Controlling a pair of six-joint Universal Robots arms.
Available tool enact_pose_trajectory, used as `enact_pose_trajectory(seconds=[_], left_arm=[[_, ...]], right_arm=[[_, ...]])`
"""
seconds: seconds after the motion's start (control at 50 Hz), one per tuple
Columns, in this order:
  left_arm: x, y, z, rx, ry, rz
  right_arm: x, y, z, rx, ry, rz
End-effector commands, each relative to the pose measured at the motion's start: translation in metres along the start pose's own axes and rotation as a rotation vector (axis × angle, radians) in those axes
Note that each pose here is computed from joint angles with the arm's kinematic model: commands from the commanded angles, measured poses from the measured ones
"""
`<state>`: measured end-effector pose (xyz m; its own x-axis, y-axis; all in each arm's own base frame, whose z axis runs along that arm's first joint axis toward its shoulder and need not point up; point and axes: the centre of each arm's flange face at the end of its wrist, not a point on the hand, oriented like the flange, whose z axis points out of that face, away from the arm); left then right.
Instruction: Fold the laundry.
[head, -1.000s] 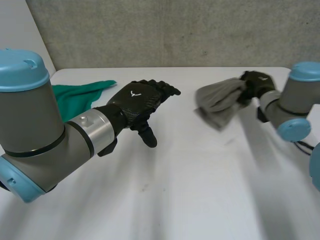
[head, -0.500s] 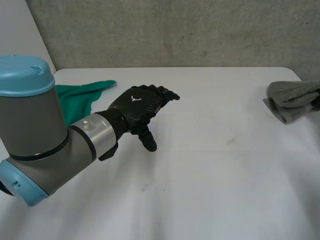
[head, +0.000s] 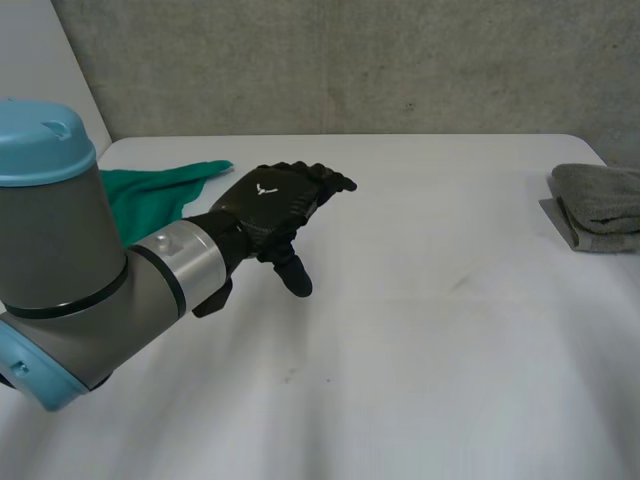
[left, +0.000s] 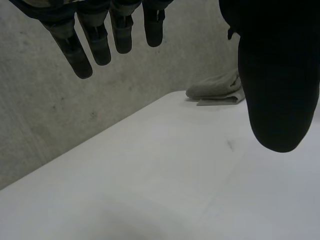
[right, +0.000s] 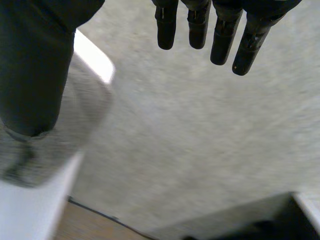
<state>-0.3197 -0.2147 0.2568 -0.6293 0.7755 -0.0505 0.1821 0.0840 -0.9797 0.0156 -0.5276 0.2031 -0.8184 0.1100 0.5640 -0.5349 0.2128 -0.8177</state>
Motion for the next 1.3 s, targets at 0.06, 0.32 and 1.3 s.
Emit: enact_pose_trajectory(seconds=[0.06, 0.32, 1.3], left_arm=[[-0.015, -0.02, -0.014, 0.063, -0.051, 0.02], [-0.114, -0.036, -0.009, 0.226, -0.33, 0.143], [-0.321, 0.159, 0.081, -0.066, -0.487, 0.329]], right_arm=[[-0.006, -0.131, -0.061, 0.267, 0.119, -0.05], [-0.164, -0.16, -0.216, 0.393, -0.627, 0.028], [-0.18, -0.022, -0.367, 0.193, -0.997, -0.072]])
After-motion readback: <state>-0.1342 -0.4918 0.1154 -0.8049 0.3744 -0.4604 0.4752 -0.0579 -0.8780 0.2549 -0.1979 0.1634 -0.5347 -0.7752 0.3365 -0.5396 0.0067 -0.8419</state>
